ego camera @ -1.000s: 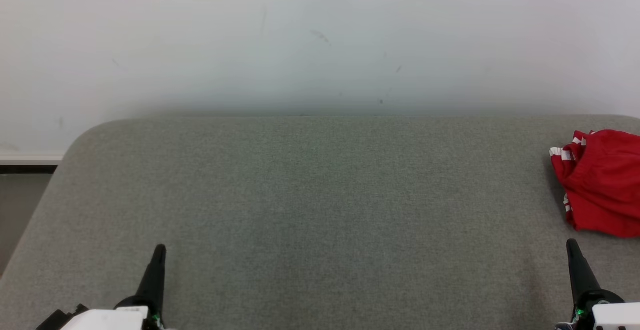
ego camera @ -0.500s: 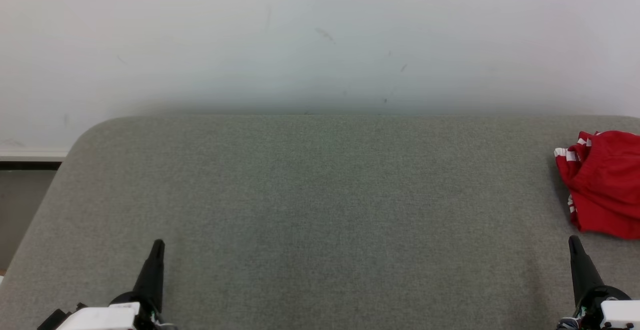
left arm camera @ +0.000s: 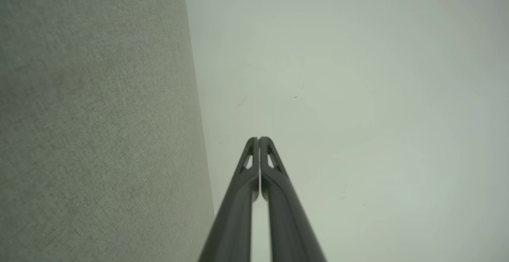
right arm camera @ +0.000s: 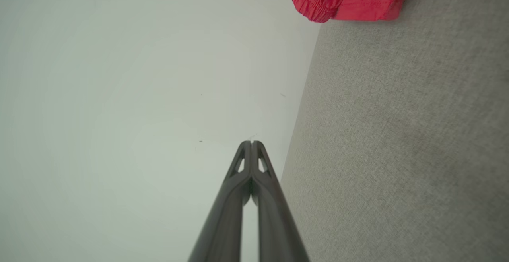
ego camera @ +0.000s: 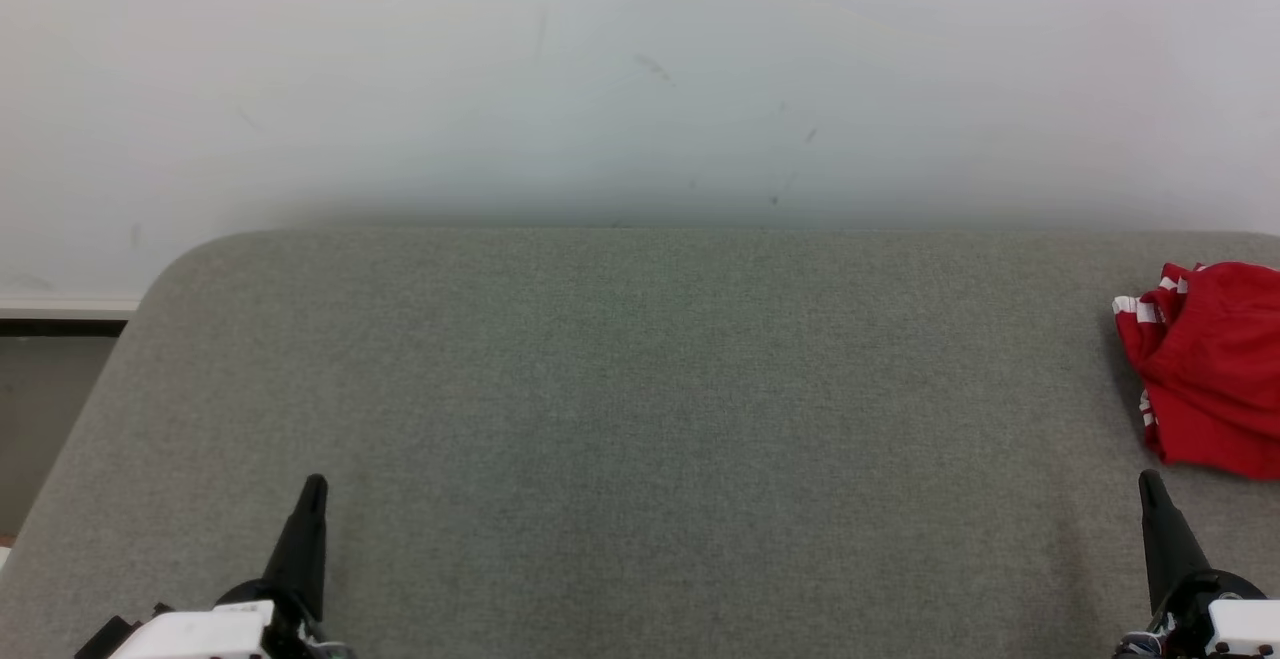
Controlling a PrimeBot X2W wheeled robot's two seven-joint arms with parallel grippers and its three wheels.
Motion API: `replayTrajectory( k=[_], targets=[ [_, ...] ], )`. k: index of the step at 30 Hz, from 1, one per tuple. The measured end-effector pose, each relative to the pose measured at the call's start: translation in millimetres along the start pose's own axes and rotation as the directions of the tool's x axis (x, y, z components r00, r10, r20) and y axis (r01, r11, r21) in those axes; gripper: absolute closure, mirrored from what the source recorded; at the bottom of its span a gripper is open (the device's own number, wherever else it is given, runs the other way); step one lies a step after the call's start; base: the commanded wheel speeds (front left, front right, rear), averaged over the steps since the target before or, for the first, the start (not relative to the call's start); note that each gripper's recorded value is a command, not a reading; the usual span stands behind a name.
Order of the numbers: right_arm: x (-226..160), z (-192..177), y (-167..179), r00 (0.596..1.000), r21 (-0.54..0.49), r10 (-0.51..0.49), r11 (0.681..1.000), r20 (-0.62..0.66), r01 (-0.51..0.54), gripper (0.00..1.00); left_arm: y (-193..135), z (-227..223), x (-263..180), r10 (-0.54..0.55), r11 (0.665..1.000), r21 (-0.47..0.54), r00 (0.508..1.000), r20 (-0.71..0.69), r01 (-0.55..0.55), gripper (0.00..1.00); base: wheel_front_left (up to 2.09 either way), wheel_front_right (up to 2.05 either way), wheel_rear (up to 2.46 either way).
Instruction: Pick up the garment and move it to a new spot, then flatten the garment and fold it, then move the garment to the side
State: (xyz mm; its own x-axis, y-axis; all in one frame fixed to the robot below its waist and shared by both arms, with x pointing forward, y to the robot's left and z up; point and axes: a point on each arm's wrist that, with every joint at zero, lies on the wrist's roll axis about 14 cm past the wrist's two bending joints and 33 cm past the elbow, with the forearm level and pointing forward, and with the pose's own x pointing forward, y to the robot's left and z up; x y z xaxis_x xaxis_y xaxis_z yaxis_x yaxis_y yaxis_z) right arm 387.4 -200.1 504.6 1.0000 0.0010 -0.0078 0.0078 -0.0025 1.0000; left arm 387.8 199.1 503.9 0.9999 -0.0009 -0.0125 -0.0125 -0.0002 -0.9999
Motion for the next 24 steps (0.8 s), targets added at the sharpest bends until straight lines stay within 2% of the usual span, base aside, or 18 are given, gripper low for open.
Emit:
replayTrajectory(
  k=[24],
  targets=[
    [0.0, -0.3, 0.0, 1.0, 0.002, 0.0, 1.0, -0.002, 0.0, 1.0, 0.0, 0.0, 0.1, 0.0, 1.0, 0.0, 1.0, 0.0, 0.0, 1.0, 0.0, 0.0, 0.0]
  ],
)
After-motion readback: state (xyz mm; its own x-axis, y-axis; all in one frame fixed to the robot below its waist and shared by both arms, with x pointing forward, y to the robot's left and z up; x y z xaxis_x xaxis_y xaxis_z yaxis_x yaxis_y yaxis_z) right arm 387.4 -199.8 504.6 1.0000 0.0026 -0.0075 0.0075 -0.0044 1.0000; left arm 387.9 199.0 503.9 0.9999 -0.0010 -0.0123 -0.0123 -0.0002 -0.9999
